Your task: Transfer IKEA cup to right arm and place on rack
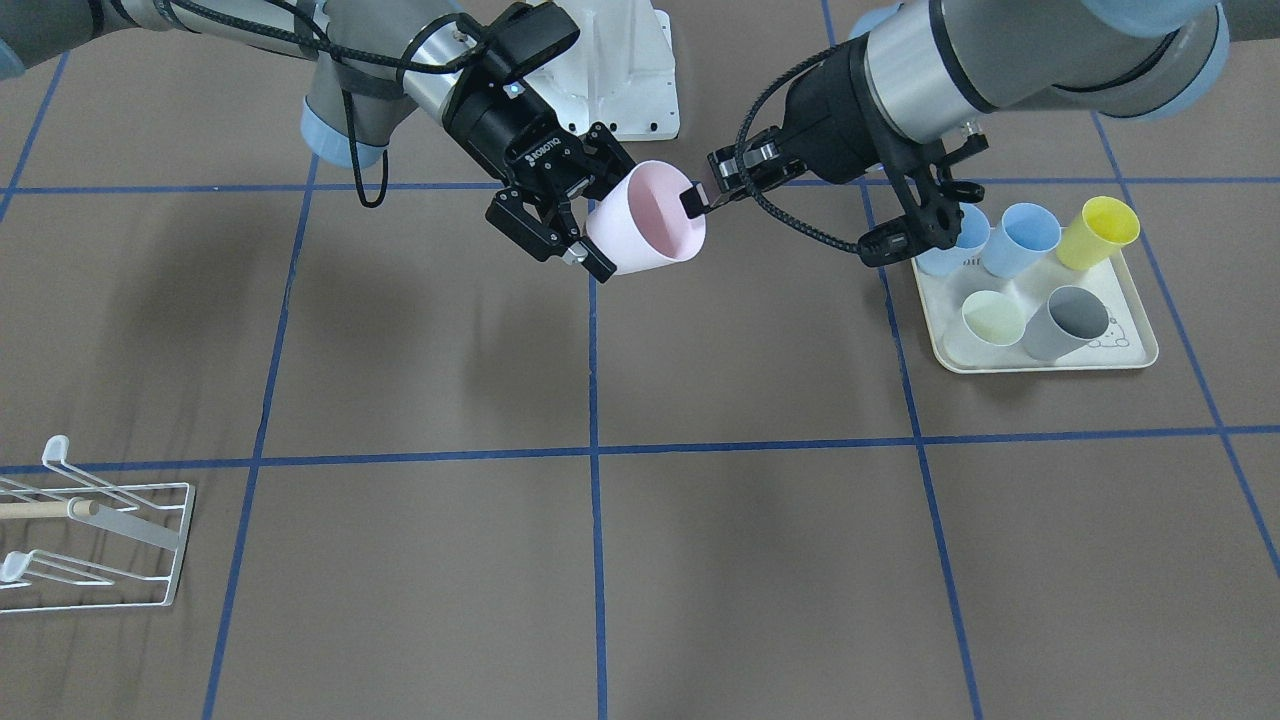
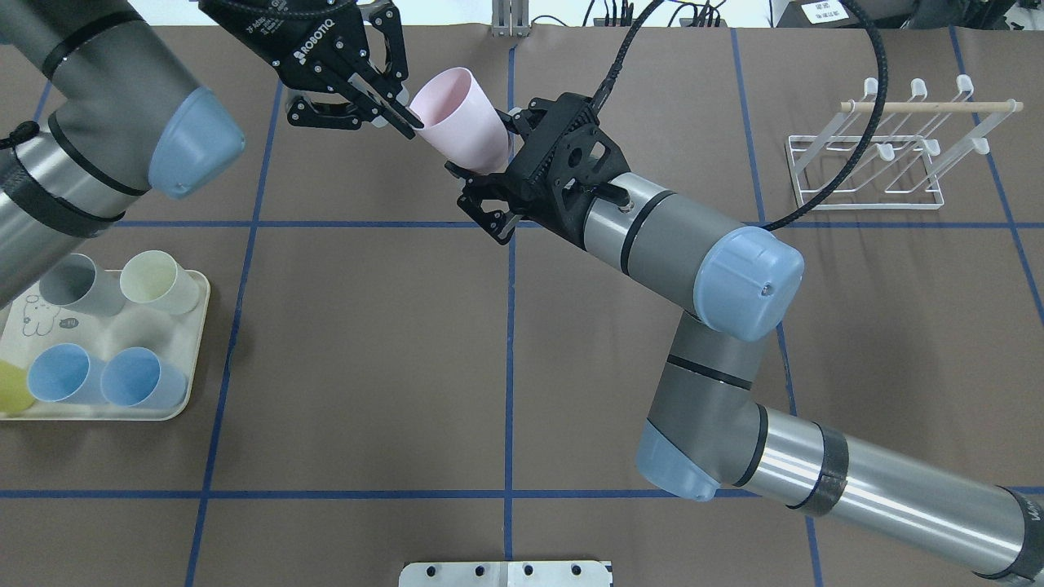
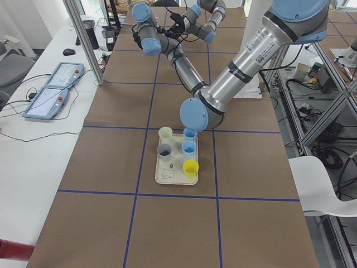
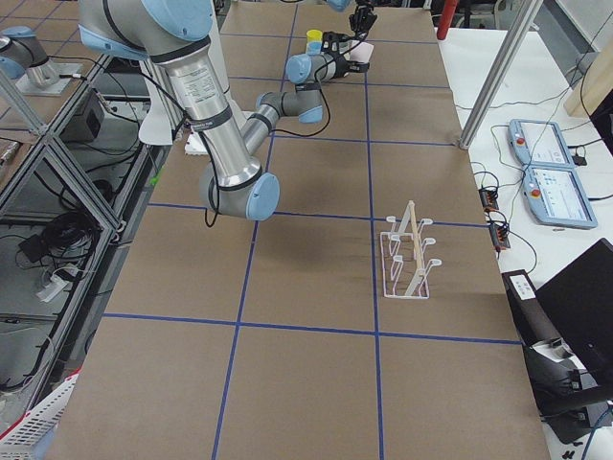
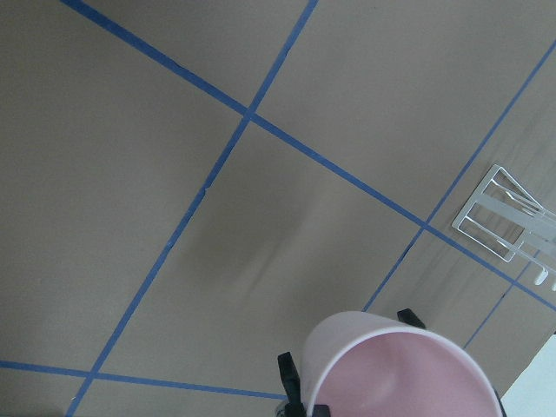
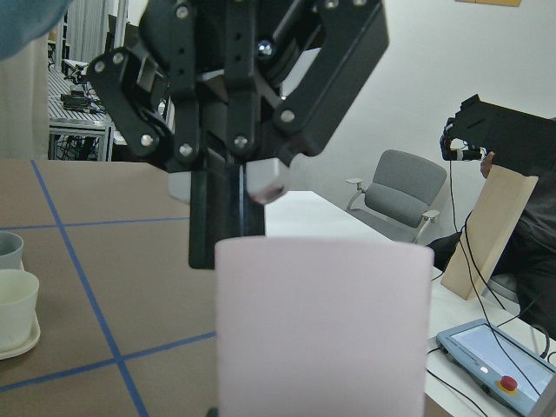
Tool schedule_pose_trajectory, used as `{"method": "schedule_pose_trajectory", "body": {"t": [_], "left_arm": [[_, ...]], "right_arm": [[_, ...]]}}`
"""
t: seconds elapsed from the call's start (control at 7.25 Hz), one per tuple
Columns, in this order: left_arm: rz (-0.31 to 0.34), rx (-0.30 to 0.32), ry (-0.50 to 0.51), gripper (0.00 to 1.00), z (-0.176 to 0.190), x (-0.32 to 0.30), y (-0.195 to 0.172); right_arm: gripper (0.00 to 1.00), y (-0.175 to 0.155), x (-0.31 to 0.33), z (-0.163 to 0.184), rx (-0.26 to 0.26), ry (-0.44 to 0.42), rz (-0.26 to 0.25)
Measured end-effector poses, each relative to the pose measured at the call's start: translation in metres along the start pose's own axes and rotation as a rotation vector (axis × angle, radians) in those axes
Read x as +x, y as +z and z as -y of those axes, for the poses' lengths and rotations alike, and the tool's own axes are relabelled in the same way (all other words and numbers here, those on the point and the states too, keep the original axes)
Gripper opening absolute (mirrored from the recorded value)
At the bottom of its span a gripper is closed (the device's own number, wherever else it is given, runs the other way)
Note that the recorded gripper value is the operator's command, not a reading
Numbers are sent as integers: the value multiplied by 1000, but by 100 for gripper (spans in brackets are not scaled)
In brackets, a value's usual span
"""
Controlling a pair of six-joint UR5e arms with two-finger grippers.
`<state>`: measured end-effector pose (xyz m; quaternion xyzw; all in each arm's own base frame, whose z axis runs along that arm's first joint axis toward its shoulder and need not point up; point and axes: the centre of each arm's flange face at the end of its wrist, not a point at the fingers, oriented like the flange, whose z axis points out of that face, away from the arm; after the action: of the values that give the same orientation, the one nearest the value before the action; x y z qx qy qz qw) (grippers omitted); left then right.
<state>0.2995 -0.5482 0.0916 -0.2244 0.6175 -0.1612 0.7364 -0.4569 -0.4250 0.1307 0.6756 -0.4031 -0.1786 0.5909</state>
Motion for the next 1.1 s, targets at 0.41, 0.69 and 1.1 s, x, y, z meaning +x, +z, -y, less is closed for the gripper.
{"method": "schedule_pose_trajectory", "body": {"t": [0.41, 0.69, 1.1], "left_arm": [[-14, 24, 30, 100, 6, -1, -16], [-36, 159, 93, 100, 34, -15, -37], [54, 358, 293, 100, 96, -98, -46]], "right_arm": [[44, -2, 3, -7, -14, -4, -5], [40, -3, 17, -20, -70, -11, -34], [39, -20, 62, -25, -324, -93, -141]]}}
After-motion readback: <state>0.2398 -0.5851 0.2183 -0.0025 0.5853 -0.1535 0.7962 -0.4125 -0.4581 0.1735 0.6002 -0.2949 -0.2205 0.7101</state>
